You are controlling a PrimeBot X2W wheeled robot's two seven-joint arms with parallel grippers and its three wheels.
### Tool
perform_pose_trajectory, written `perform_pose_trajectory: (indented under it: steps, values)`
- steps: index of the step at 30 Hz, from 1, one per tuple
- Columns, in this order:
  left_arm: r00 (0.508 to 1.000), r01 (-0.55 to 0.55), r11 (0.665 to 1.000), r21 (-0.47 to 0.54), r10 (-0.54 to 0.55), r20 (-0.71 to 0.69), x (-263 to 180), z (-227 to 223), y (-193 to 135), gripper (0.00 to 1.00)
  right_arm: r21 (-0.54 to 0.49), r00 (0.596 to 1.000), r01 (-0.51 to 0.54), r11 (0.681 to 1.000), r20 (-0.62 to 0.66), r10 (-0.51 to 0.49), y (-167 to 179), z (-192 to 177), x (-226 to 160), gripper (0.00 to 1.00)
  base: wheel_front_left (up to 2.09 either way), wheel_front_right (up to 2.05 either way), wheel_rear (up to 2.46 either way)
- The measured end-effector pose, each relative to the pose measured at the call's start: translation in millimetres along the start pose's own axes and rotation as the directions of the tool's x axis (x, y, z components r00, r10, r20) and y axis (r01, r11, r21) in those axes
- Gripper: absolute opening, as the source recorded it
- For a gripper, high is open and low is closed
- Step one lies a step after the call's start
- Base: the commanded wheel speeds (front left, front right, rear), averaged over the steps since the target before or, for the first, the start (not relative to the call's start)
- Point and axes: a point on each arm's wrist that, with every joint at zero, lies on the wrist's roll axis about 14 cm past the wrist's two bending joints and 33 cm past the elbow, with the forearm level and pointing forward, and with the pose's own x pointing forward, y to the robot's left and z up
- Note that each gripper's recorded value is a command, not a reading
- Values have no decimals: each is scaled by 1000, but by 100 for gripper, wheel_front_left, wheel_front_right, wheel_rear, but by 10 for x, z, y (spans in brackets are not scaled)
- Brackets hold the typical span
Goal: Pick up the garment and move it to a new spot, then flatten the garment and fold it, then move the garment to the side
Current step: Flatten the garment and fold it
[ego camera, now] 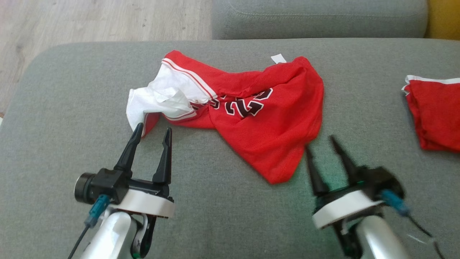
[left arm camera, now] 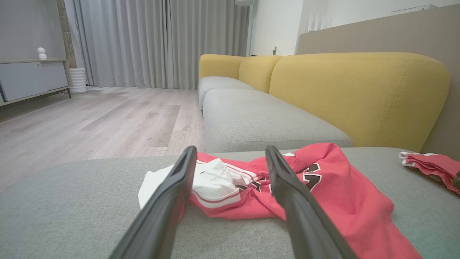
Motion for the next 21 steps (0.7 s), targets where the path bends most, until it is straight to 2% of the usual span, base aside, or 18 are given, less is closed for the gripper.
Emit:
perform_pose_trajectory:
  steps: [5, 10, 16, 21]
  values:
    - [1000, 0, 1000, -3, 0, -3, -1, -24, -2, 100, -18, 981, -125, 992, -150, 121, 374, -335, 17, 100, 0, 0, 0]
    - [1000, -15, 1000, -17, 15, -11, -23, -63, 18, 100, -41, 923, -228, 973, -329, 202, 614, -725, -7, 100, 0, 0, 0]
    - [999, -32, 999, -20, 32, -23, -54, -112, 63, 100, -104, 843, -292, 951, -498, 204, 600, -1082, 1, 100, 0, 0, 0]
    - [998, -62, 998, -21, 61, -31, -73, -141, 154, 100, -149, 822, -323, 935, -533, 199, 564, -1123, 155, 100, 0, 0, 0]
